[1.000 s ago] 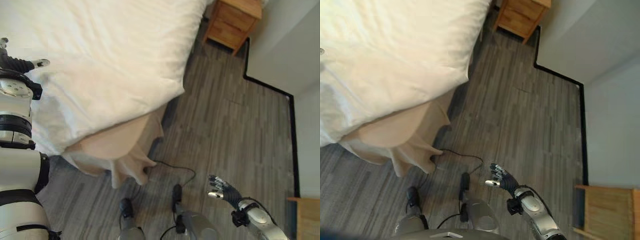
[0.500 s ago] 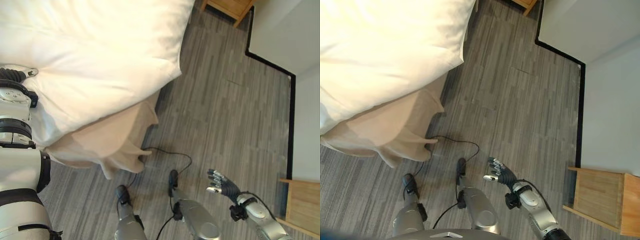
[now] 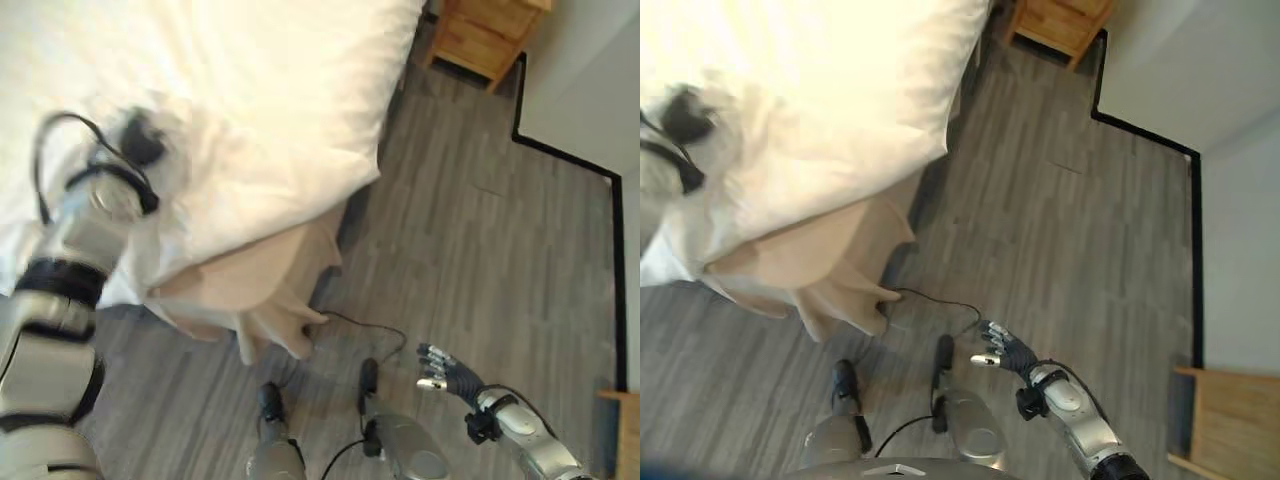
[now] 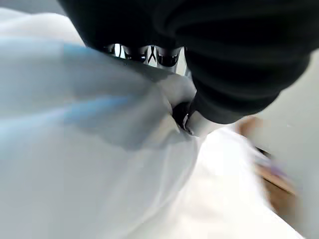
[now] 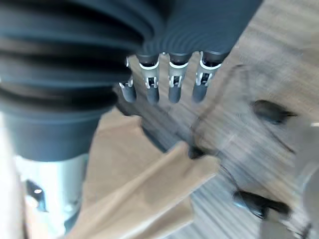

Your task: Making the bed.

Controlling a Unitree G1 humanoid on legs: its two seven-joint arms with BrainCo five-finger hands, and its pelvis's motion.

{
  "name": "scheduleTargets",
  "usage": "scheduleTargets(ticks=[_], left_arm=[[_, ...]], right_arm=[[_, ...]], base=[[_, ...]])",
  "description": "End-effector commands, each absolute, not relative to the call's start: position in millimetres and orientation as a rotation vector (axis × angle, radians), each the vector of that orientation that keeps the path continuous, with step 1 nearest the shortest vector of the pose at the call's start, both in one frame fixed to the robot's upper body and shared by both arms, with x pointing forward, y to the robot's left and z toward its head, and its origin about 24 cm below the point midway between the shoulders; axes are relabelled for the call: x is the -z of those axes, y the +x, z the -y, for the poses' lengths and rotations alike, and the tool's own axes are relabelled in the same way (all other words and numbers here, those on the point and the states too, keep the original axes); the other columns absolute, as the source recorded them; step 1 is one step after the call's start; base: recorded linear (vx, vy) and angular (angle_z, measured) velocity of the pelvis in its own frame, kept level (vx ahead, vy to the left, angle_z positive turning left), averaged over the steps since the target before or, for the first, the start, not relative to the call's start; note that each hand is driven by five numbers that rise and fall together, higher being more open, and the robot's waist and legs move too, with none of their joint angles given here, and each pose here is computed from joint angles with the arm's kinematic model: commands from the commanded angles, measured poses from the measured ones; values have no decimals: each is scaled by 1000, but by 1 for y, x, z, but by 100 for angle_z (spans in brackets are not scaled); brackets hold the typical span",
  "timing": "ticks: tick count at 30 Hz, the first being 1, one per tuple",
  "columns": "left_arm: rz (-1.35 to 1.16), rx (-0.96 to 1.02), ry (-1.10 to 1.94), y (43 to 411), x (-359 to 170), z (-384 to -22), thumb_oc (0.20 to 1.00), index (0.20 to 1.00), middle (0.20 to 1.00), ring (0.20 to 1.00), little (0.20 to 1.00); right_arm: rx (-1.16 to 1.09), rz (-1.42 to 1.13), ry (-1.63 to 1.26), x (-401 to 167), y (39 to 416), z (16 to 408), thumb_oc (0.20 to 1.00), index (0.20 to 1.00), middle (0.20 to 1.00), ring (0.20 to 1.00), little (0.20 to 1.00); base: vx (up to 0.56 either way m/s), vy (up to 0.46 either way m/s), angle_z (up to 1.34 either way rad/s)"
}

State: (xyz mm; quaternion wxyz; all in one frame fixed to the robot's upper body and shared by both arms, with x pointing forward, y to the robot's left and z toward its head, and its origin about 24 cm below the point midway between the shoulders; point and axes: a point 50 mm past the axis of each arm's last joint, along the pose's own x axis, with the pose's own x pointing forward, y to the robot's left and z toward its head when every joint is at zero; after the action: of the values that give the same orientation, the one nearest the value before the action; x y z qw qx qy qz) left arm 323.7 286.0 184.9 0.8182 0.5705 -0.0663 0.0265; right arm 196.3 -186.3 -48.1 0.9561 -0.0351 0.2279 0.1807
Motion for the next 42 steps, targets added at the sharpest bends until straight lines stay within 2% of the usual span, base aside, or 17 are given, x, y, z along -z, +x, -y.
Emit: scheduleTargets(ticks=[1, 2, 3, 6, 11, 13, 14, 15, 17, 18, 19, 20, 21, 27, 35, 38, 42], left_arm=[[-77, 94, 1190, 310, -135, -299, 200, 200, 200, 200, 200], [-184, 186, 1143, 291, -102, -298, 200, 200, 200, 200, 200], [-187, 184, 1141, 290, -101, -299, 200, 200, 200, 200, 200], [-580, 370, 877, 199, 8, -298, 200, 200, 200, 200, 200], [-958, 563, 867, 96, 96, -283, 200, 200, 200, 200, 200], [-1094, 710, 913, 53, 129, -264, 200, 200, 200, 200, 200], [-1090, 711, 914, 54, 130, -262, 200, 200, 200, 200, 200], [-1140, 804, 921, 33, 141, -248, 200, 200, 200, 200, 200], [-1166, 1193, 806, -29, 157, -184, 200, 200, 200, 200, 200], [-1200, 1226, 786, -40, 157, -181, 200, 200, 200, 200, 200], [-1225, 1279, 710, -52, 157, -170, 805, 805, 805, 805, 805], [-1249, 1283, 696, -57, 157, -169, 805, 805, 805, 805, 805], [-1276, 1268, 656, -60, 157, -167, 1000, 1000, 1000, 1000, 1000], [-1418, 1211, 615, -66, 161, -183, 1000, 1000, 1000, 1000, 1000], [-1571, 1368, 813, -91, 157, -220, 1000, 1000, 1000, 1000, 1000], [-1649, 1337, 780, -99, 153, -230, 1000, 1000, 1000, 1000, 1000], [-1690, 1222, 799, -87, 153, -248, 1000, 1000, 1000, 1000, 1000]], right_arm=[[-343, -475, -94, 50, 188, 196, 1000, 1000, 1000, 1000, 1000], [-327, -485, -102, 51, 187, 201, 1000, 1000, 1000, 1000, 1000], [-330, -486, -104, 51, 187, 201, 1000, 1000, 1000, 1000, 1000], [-313, -506, -127, 54, 183, 208, 1000, 1000, 1000, 1000, 1000], [-276, -480, -123, 51, 186, 216, 1000, 1000, 1000, 1000, 1000], [-269, -467, -121, 51, 188, 213, 1000, 1000, 1000, 1000, 1000], [-267, -466, -124, 51, 188, 214, 1000, 1000, 1000, 1000, 1000], [-263, -455, -118, 50, 189, 212, 1000, 1000, 1000, 1000, 1000], [-240, -421, -107, 46, 192, 213, 1000, 1000, 1000, 1000, 1000], [-241, -417, -109, 45, 192, 212, 1000, 1000, 1000, 1000, 1000], [-241, -426, -116, 46, 191, 213, 1000, 1000, 1000, 1000, 1000], [-238, -424, -125, 46, 191, 214, 1000, 1000, 1000, 1000, 1000], [-231, -426, -132, 45, 191, 216, 1000, 1000, 1000, 1000, 1000], [-160, -425, -170, 41, 199, 231, 1000, 1000, 1000, 1000, 1000], [-97, -391, -243, 29, 212, 247, 1000, 1000, 1000, 1000, 1000], [-84, -394, -255, 27, 211, 252, 1000, 1000, 1000, 1000, 1000], [-103, -391, -287, 24, 215, 251, 1000, 1000, 1000, 1000, 1000]], base=[[85, 16, 28], [43, 1, 16], [97, 0, 12], [57, -15, 8], [13, -13, 3], [0, 0, 0], [0, 0, 0], [0, 0, 0], [4, -15, -2], [-6, -24, 5], [-7, -21, 4], [-9, -23, 6], [0, 0, 0], [-13, -10, 10], [-2, 0, 2], [-32, 11, 3], [-126, 21, -11]])
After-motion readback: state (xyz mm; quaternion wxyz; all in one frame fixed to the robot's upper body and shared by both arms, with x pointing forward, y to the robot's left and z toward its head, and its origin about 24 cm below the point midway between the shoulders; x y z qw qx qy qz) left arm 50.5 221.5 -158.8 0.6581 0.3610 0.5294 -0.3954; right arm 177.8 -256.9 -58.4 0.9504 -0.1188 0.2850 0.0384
